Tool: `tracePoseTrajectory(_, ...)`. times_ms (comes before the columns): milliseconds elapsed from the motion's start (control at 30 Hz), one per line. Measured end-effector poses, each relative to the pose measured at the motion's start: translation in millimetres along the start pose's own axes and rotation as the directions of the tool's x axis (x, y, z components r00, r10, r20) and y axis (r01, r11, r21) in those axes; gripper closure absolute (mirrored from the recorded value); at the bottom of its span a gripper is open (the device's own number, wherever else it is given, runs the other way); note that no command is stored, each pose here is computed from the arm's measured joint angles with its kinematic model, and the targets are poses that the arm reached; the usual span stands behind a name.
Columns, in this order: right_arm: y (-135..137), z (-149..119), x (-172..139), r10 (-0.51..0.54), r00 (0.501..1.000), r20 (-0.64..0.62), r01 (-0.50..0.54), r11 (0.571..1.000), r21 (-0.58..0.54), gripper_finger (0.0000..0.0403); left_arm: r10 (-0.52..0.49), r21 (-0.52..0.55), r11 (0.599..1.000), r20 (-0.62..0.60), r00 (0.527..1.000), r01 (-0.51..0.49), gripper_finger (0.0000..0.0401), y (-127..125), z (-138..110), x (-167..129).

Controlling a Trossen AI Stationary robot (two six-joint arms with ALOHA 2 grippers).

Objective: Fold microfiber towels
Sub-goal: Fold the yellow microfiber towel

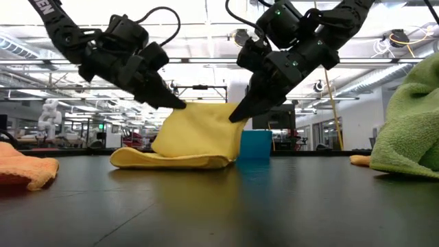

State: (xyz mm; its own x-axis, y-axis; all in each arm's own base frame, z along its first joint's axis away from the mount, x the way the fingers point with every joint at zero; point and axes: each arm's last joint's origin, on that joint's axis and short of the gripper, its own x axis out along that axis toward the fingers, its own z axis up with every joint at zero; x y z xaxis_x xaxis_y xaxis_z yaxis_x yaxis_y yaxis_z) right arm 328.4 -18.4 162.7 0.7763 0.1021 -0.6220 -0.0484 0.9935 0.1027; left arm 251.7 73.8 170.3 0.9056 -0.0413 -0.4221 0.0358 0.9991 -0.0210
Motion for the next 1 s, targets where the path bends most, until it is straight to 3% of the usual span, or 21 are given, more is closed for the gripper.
tracePoseTrajectory(100,-2.9,2.3,-3.7,-0.009,1.0,0.011,0.009,1.0,-0.012,0.0398,0.03,0.019,0.999,-0.032,0.999,-0.03,0.04,4.2,5.4,-3.4)
tracePoseTrajectory(567,-21.4,23.8,-36.1,-0.169,0.977,0.13,0.175,0.984,-0.039,0.0402,0.178,0.156,0.972,0.008,0.984,-0.177,0.0401,17.5,33.7,-34.3)
tracePoseTrajectory(667,-22.6,23.2,-35.9,-0.191,0.974,0.125,0.199,0.978,-0.055,0.0402,0.22,0.192,0.957,0.017,0.975,-0.219,0.0401,17.8,36.0,-37.2)
tracePoseTrajectory(800,-25.9,25.4,-39.1,-0.297,0.945,0.137,0.31,0.947,-0.081,0.0402,0.296,0.244,0.922,0.057,0.954,-0.3,0.0401,19.8,41.3,-40.6)
tracePoseTrajectory(1000,-34.2,30.3,-48.6,-0.344,0.923,0.174,0.361,0.929,-0.082,0.0402,0.343,0.285,0.884,0.147,0.928,-0.372,0.0401,22.2,50.5,-42.6)
